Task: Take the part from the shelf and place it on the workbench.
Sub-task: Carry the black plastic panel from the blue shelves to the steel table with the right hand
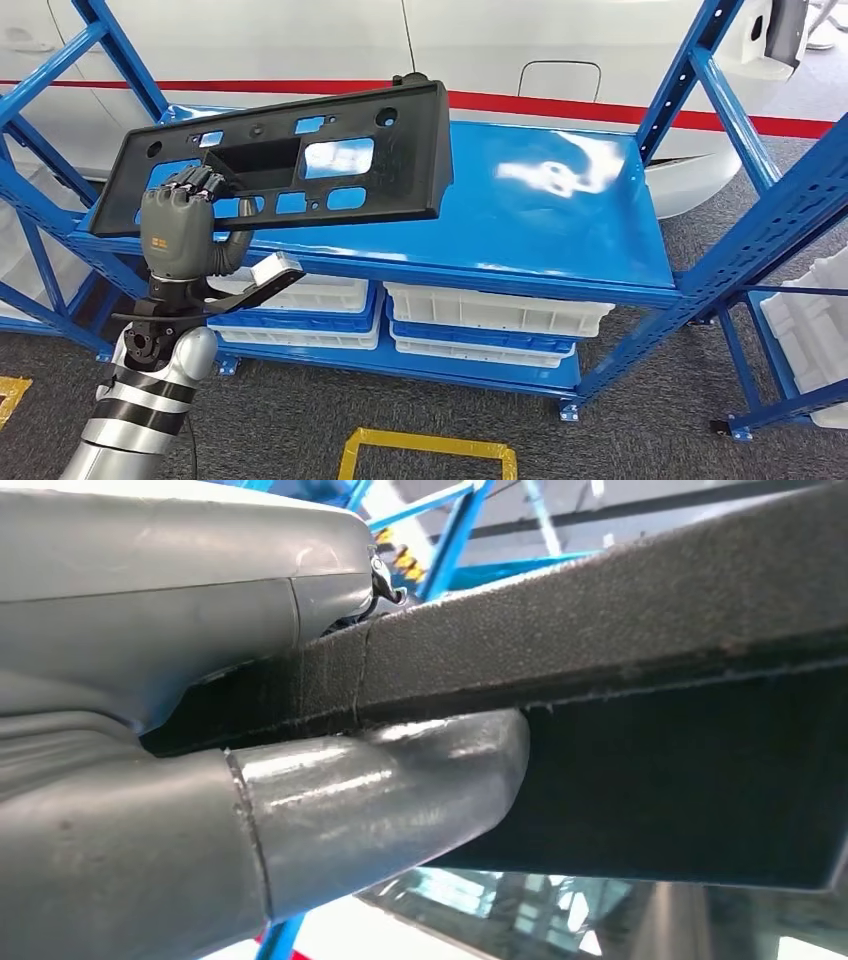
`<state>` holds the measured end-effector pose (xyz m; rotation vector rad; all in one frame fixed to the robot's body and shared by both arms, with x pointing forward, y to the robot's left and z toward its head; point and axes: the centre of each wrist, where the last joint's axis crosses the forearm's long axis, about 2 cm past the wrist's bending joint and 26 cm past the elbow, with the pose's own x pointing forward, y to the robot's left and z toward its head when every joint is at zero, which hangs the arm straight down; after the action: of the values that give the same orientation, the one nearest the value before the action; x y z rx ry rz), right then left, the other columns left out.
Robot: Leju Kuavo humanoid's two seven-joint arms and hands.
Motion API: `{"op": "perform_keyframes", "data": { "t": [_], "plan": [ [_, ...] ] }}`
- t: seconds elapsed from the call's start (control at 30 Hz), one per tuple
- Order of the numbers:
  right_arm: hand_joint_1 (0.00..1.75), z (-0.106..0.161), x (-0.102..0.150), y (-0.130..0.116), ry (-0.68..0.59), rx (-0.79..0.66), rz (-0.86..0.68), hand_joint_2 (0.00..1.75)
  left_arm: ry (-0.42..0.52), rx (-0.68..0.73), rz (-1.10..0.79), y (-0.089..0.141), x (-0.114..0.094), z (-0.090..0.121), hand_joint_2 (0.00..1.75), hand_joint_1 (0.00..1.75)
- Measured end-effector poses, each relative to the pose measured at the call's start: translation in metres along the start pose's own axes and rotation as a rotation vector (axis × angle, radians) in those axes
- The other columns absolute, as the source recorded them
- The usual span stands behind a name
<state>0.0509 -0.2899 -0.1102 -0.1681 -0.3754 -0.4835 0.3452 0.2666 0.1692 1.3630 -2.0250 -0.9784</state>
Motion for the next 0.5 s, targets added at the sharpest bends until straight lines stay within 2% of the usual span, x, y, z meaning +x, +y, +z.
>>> {"op": "perform_keyframes", "data": {
  "t": [0.5],
  "plan": [
    [0.0,0.0,-0.002,-0.003,0.047,-0.044,-0.027,0.0,-0.045,0.031,0.0,0.006,0.011,-0.001,0.0,1.75]
  ]
}}
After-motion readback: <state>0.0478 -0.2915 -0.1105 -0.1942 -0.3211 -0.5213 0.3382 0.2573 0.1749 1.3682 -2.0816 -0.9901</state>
